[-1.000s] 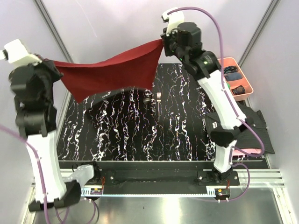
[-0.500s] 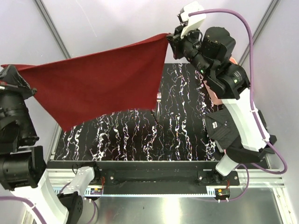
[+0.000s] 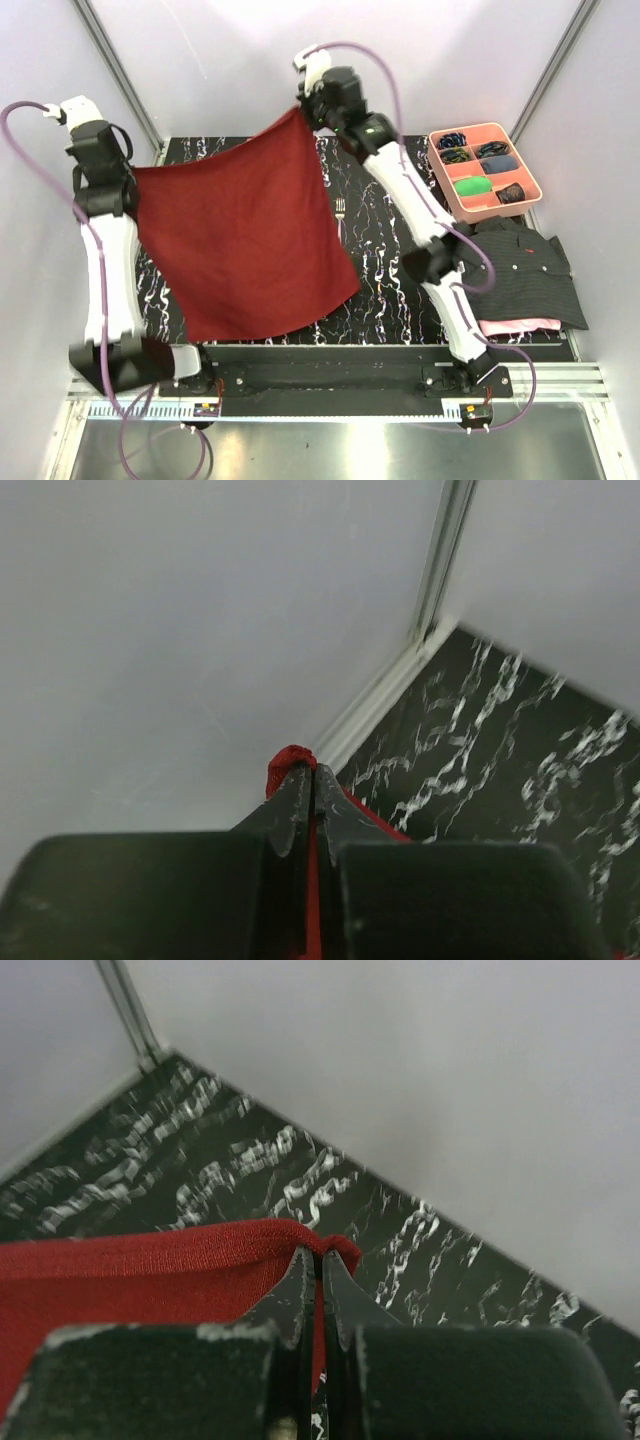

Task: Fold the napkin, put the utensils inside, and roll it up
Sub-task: Flatten out the napkin at the center of the board.

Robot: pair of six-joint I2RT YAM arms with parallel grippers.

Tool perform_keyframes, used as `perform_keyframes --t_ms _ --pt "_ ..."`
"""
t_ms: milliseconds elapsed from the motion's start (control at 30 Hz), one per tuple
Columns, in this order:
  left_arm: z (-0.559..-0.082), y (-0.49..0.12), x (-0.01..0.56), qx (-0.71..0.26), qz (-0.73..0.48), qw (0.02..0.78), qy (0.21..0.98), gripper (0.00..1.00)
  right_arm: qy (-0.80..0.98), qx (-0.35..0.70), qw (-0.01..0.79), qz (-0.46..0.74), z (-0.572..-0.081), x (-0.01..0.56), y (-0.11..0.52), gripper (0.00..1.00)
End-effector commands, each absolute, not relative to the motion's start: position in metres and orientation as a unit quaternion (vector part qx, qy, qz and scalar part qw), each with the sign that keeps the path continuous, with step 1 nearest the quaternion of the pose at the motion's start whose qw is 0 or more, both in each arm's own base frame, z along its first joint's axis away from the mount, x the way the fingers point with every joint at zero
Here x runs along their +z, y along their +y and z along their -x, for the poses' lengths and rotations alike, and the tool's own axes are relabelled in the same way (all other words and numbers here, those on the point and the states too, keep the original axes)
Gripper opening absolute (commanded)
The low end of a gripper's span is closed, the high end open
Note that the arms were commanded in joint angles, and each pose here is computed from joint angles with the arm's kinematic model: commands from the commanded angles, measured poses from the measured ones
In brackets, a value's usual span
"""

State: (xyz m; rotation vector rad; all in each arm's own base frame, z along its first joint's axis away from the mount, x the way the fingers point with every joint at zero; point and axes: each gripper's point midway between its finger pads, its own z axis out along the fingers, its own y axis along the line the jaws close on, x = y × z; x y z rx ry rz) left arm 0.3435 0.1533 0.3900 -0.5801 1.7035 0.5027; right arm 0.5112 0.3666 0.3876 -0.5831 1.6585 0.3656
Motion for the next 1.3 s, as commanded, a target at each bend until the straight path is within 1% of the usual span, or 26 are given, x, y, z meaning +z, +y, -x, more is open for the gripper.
perform_keyframes --t_ms 0,33,67,100,133,167,200,233,267,433,500,533,600,633,667,700,733,767,800,833,867,1000,1033,1133,1167,1267 --pt "-0.374 0.193 0.371 0.2 0.299 0.589 0.724 0.0 0.711 0.187 0.632 0.243 -0.566 0.339 0.382 0.0" --pt "-0.38 0.197 0.366 0.201 0.3 0.587 0.724 0.02 0.712 0.194 0.632 0.238 -0.575 0.326 0.385 0.0" --pt "-0.393 0.199 0.36 0.195 0.293 0.588 0.728 0.17 0.718 0.201 0.624 0.235 -0.586 0.3 0.391 0.0" --pt "-0.401 0.197 0.358 0.186 0.284 0.59 0.733 0.33 0.706 0.219 0.632 0.233 -0.593 0.299 0.396 0.02" --pt "-0.407 0.195 0.358 0.176 0.278 0.591 0.737 0.69 0.707 0.232 0.629 0.226 -0.599 0.293 0.393 0.35" --pt "-0.414 0.19 0.356 0.161 0.27 0.593 0.742 0.78 0.708 0.241 0.623 0.227 -0.602 0.282 0.396 0.57" --pt "-0.415 0.189 0.356 0.156 0.269 0.595 0.741 0.84 0.709 0.249 0.619 0.229 -0.601 0.281 0.397 0.79" --pt "-0.416 0.187 0.354 0.151 0.266 0.594 0.744 0.87 0.712 0.249 0.615 0.23 -0.599 0.281 0.396 0.96" --pt "-0.416 0.185 0.353 0.149 0.264 0.594 0.745 0.91 0.721 0.247 0.604 0.232 -0.594 0.28 0.393 1.0" --pt "-0.41 0.16 0.335 0.12 0.241 0.584 0.766 0.94 0.761 0.225 0.564 0.228 -0.563 0.276 0.368 1.0" --pt "-0.41 0.137 0.332 0.1 0.215 0.584 0.776 0.95 0.794 0.234 0.521 0.208 -0.537 0.262 0.356 1.0" --pt "-0.409 0.126 0.321 0.087 0.203 0.575 0.788 0.95 0.819 0.233 0.481 0.207 -0.522 0.229 0.35 1.0" --pt "-0.407 0.1 0.315 0.06 0.185 0.575 0.795 0.97 0.827 0.258 0.46 0.194 -0.492 0.237 0.343 1.0" --pt "-0.407 0.08 0.297 0.021 0.182 0.56 0.808 0.97 0.849 0.254 0.422 0.19 -0.475 0.204 0.335 1.0" --pt "-0.404 0.07 0.293 0.0 0.181 0.558 0.81 0.97 0.848 0.264 0.421 0.185 -0.461 0.217 0.33 1.0" --pt "-0.403 0.058 0.284 -0.019 0.181 0.55 0.815 0.97 0.858 0.267 0.406 0.165 -0.451 0.209 0.325 1.0" --pt "-0.4 0.038 0.266 -0.043 0.175 0.532 0.827 0.97 0.877 0.257 0.376 0.154 -0.435 0.181 0.314 1.0" --pt "-0.398 0.026 0.258 -0.05 0.166 0.524 0.834 0.97 0.876 0.26 0.378 0.147 -0.423 0.19 0.307 1.0" --pt "-0.397 0.013 0.25 -0.057 0.153 0.516 0.841 0.97 0.883 0.263 0.365 0.134 -0.412 0.185 0.302 0.99" --pt "-0.393 -0.006 0.238 -0.065 0.133 0.502 0.852 0.97 0.899 0.253 0.335 0.125 -0.394 0.159 0.291 0.98" --pt "-0.39 -0.021 0.232 -0.076 0.119 0.493 0.858 0.97 0.899 0.256 0.334 0.119 -0.381 0.166 0.285 0.98" --pt "-0.368 -0.093 0.207 -0.127 0.058 0.458 0.878 0.91 0.931 0.207 0.293 0.064 -0.339 0.132 0.244 0.97" --pt "-0.356 -0.125 0.195 -0.147 0.023 0.443 0.884 0.89 0.938 0.192 0.285 0.049 -0.328 0.123 0.229 0.97" --pt "-0.329 -0.19 0.169 -0.189 -0.038 0.413 0.89 0.78 0.947 0.152 0.281 -0.014 -0.323 0.11 0.188 0.96" --pt "-0.322 -0.207 0.163 -0.198 -0.052 0.406 0.891 0.72 0.949 0.129 0.285 -0.041 -0.327 0.107 0.169 0.96" --pt "-0.289 -0.27 0.145 -0.233 -0.114 0.38 0.888 0.64 0.939 0.111 0.304 -0.115 -0.336 0.117 0.122 0.96"
